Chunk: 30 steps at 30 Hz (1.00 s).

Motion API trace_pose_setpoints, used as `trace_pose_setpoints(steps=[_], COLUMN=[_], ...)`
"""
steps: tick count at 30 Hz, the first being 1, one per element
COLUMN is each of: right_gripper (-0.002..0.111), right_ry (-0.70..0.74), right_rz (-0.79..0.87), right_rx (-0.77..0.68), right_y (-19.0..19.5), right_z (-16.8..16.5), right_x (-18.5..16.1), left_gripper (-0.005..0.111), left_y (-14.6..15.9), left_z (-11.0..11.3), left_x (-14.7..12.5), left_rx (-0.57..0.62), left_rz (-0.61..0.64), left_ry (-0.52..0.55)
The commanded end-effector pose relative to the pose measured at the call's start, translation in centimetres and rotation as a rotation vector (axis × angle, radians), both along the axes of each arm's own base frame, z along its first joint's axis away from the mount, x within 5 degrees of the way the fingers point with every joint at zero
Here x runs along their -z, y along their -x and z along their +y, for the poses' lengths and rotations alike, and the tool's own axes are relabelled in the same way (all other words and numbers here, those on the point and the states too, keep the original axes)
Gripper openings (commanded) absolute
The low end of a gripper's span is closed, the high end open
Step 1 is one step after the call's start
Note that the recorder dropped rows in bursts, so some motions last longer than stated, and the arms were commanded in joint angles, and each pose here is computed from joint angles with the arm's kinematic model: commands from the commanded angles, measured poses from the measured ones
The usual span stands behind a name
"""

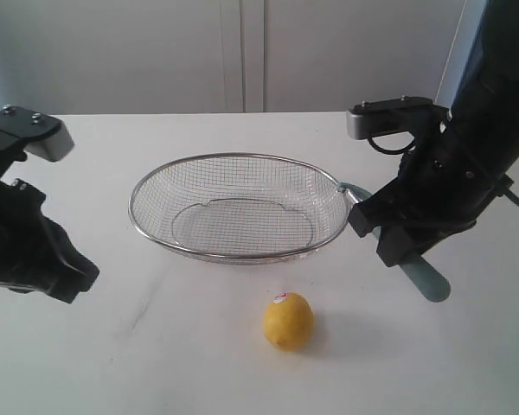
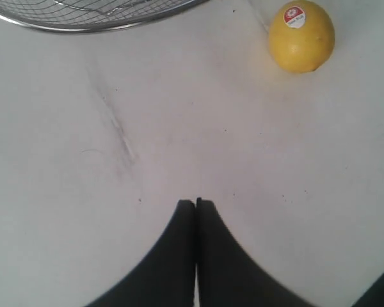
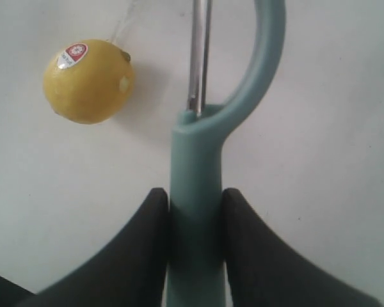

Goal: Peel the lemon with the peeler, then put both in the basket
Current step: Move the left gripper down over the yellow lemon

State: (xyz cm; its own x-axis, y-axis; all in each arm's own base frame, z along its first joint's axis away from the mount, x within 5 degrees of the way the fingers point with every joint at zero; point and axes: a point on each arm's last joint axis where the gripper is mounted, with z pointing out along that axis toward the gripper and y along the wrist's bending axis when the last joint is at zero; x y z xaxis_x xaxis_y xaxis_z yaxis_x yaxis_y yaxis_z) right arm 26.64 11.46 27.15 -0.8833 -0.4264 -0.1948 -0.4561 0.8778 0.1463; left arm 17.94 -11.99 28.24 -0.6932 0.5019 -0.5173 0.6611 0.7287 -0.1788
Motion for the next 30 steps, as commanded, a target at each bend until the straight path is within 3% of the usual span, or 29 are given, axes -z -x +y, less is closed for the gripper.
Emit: trace_pose_setpoints(steps=[1, 8, 19, 30], right_gripper=[0.000, 0.000, 0.000, 0.000], right_ry=[0.004, 0.013, 0.023, 0.024], right_rz=[-0.017, -0.017, -0.020, -0.022], right_rx=[-0.053, -0.087, -0.069, -0.081], right_y=[0.2, 0.3, -0.5, -0.5], right_z=[-0.2, -0.3, -2.5, -2.4], right_x=[-0.3, -0.3, -0.3, -0.3], left_gripper=[0.000, 0.000, 0.000, 0.000], left_y=[-0.5, -1.3, -2.5, -3.6], left_z=[-1.6, -4.3, -9.2, -13.9], left_x=[-0.3, -0.1, 0.5, 1.5], left_rx=[0.055, 0.143, 0.249, 0.316], left_rz=[-0.005, -0.053, -0.082, -0.069], left_ry=[-0.024, -0.105, -0.110, -0.129])
